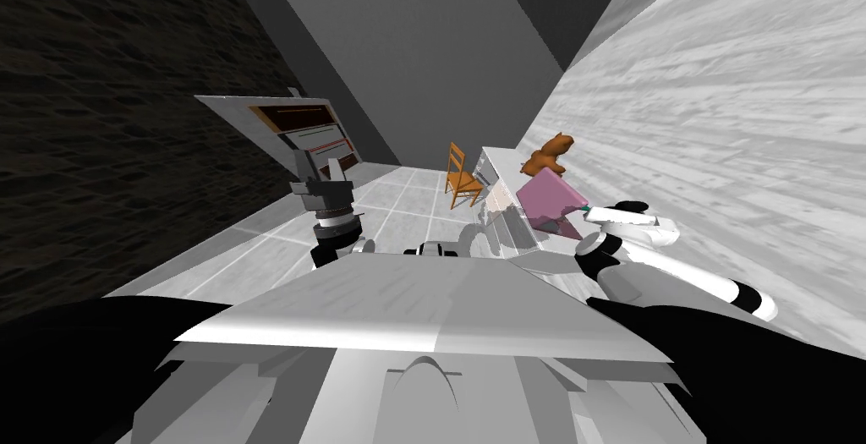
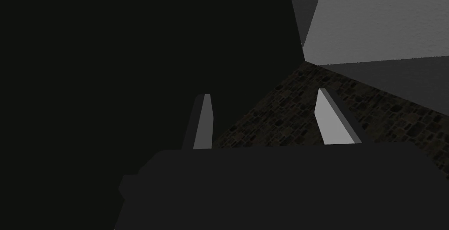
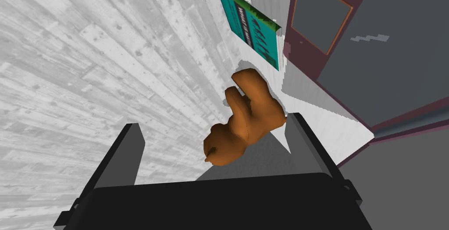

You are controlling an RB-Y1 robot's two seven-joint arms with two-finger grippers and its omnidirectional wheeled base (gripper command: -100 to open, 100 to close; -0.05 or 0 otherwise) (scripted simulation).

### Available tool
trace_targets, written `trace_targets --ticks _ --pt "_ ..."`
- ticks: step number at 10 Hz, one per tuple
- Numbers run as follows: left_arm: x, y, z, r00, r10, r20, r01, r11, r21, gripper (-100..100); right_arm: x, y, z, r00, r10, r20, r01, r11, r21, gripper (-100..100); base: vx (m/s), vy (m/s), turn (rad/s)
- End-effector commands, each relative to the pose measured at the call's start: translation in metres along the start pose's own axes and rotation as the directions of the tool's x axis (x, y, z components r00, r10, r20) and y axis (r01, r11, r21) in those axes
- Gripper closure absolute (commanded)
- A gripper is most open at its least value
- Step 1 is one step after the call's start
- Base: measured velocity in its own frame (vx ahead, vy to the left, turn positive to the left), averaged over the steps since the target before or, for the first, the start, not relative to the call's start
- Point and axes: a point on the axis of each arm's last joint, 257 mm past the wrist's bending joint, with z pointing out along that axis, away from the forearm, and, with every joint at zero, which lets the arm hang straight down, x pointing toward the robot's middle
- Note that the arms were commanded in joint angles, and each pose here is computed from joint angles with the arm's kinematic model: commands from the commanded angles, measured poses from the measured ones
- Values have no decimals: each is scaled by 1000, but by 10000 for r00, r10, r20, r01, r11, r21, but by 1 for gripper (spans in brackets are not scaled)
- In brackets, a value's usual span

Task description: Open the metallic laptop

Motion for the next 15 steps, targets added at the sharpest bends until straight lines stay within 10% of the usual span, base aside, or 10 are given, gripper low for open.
trace_targets --ticks 1,15 --pt "0 0 0 10000 0 0 0 10000 -1 0 -14 9 0 9991 98 418 -99 9999 25 -100 -93 -58 78" --pt "0 0 0 10000 0 -1 0 10000 0 0 -128 115 -33 9207 1285 3686 -1072 9912 -777 -100 -149 -91 106"
